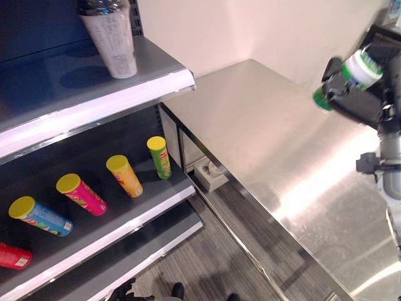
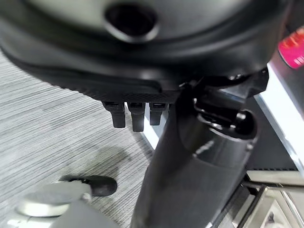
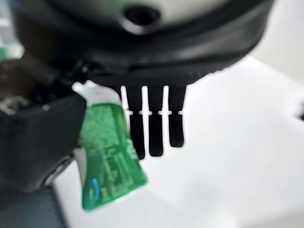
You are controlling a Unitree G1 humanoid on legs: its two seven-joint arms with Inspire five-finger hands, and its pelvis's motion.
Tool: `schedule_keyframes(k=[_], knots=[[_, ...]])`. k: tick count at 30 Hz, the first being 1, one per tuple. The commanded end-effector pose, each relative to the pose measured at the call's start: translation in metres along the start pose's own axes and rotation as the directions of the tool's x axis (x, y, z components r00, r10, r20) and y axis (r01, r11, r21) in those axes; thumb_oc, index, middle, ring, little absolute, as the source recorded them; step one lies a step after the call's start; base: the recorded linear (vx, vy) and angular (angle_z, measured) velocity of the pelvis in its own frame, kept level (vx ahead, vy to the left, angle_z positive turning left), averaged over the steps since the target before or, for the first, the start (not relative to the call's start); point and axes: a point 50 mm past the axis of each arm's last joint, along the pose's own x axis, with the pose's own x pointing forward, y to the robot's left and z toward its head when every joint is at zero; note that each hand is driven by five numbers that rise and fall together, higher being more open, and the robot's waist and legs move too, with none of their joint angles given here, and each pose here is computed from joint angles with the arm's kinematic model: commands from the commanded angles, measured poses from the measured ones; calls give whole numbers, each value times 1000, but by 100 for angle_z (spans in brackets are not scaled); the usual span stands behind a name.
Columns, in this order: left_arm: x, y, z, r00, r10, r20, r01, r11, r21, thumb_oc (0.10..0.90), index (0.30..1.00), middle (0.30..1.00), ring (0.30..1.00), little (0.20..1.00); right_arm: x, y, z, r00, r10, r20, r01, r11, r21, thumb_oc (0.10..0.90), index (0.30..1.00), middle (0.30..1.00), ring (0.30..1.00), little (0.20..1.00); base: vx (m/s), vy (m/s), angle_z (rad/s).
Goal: Put the goods on the table back onto the shelves and tidy them up.
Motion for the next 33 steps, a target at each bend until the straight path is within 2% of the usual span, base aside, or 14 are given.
schedule_keyframes(k=[1, 8, 12, 20, 33], knots=[[-1, 22, 8, 998, 44, 43, -47, 997, 66, 800, 900, 900, 900, 900, 21, -17, 25, 982, -91, 164, 82, 995, 57, 400, 300, 300, 300, 300, -61, -152, 36], [-2, 22, 4, 999, 33, 34, -35, 998, 54, 800, 900, 900, 900, 900, 58, -7, 59, 951, -48, 307, 4, 990, 142, 400, 300, 300, 300, 300, -103, -186, 35], [1, 27, 18, 997, 36, 70, -41, 996, 79, 800, 900, 900, 900, 900, 68, -12, 75, 932, -16, 363, -29, 992, 120, 400, 300, 300, 300, 300, -243, -27, 102], [0, 21, 12, 999, 8, 51, -14, 992, 124, 800, 900, 900, 900, 900, 72, -12, 82, 926, -2, 377, -62, 985, 158, 400, 300, 300, 300, 300, 5, 130, 62], [-1, 24, 4, 1000, 18, 18, -21, 985, 172, 800, 900, 900, 900, 900, 77, -1, 82, 934, -5, 357, -65, 981, 182, 400, 300, 300, 300, 300, 8, 199, 21]])
